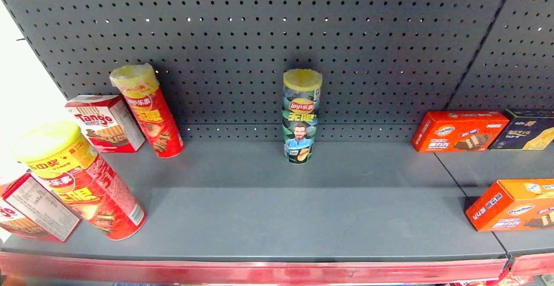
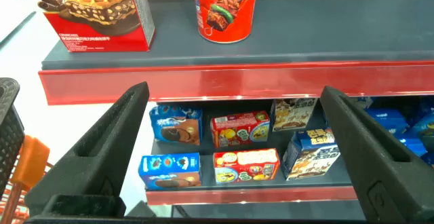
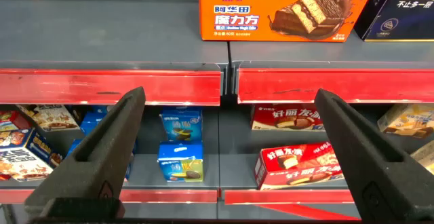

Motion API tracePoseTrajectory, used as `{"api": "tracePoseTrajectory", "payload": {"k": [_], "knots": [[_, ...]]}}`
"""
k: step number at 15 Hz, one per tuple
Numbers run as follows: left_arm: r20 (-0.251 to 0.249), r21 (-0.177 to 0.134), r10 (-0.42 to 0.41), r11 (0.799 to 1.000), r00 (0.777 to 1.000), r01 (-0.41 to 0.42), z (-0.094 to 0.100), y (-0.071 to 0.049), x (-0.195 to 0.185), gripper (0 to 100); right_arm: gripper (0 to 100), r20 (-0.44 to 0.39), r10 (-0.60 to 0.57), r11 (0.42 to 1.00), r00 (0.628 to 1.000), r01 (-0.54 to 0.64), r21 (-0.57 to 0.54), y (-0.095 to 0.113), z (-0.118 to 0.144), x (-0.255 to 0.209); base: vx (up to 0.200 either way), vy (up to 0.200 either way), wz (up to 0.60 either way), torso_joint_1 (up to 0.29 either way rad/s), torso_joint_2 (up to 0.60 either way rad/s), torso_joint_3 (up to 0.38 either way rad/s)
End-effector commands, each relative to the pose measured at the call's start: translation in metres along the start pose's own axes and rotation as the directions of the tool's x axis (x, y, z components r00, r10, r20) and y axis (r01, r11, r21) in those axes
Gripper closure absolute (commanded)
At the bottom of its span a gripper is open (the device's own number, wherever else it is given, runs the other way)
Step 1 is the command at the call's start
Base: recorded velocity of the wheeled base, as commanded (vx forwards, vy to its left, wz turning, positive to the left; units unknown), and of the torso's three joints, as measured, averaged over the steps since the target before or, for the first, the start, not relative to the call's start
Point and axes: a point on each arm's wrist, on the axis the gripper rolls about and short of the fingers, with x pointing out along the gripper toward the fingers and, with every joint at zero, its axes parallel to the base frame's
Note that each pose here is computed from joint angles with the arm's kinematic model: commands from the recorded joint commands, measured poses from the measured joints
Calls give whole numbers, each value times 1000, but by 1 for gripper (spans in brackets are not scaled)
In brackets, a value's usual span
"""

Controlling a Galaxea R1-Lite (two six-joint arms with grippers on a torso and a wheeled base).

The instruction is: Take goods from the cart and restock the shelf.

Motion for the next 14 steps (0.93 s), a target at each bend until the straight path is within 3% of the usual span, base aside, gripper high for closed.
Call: {"api": "tracePoseTrajectory", "payload": {"k": [1,5,14], "knots": [[0,0,-1,1000,1000,1,0,0,0,0,0,0,0,1000,1000,0,-1,0,0,0,0,0,0,0,0,0],[0,0,1,1000,1000,-1,0,0,0,0,0,0,-2,1000,1000,2,0,0,0,0,0,0,0,0,0,0],[0,1,1,1000,1000,-1,0,0,0,0,0,0,-2,1000,1000,2,-1,0,0,0,0,0,600,3,-1,4]]}}
